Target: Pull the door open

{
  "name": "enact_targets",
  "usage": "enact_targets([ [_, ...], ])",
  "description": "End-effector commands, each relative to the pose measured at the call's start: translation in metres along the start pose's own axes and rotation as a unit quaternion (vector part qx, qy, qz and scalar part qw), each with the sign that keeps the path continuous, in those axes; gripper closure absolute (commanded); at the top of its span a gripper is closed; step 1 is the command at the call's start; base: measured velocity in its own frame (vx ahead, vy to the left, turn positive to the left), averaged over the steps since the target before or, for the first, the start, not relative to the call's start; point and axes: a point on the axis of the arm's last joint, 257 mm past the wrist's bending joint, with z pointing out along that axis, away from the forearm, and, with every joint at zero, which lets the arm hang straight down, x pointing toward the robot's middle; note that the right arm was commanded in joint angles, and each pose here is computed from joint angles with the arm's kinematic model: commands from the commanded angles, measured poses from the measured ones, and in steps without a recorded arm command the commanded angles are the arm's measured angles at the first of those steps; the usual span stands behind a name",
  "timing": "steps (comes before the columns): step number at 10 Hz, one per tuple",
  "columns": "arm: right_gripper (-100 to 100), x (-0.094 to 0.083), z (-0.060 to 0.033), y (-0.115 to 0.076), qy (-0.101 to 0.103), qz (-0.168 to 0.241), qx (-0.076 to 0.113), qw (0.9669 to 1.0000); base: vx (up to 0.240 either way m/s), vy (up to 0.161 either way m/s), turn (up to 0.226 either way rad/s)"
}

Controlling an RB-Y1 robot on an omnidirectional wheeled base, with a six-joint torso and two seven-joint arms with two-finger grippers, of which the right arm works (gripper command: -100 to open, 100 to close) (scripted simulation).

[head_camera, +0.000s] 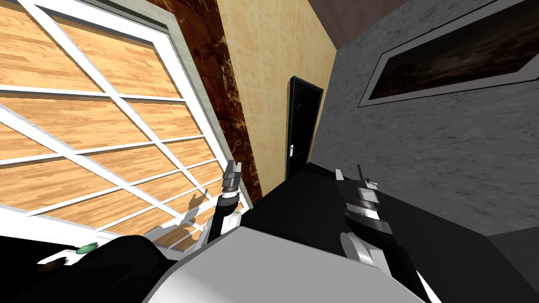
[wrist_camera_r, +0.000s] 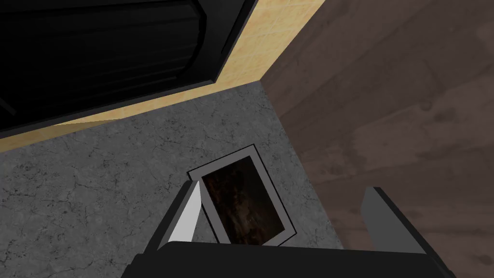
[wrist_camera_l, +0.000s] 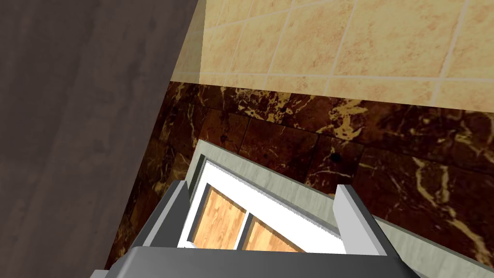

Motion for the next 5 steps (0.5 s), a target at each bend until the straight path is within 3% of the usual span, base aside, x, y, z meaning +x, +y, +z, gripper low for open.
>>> enact_targets([
  [1, -100, 0.004, -0.0001, -0.010, 0.009, -0.020, 0.008, 0.9997, 0.115, -0.057, 0.078],
  [5, -100, 0.014, -0.0008, -0.037, 0.033, -0.071, 0.027, 0.9965, 0.188, -0.068, 0.084],
])
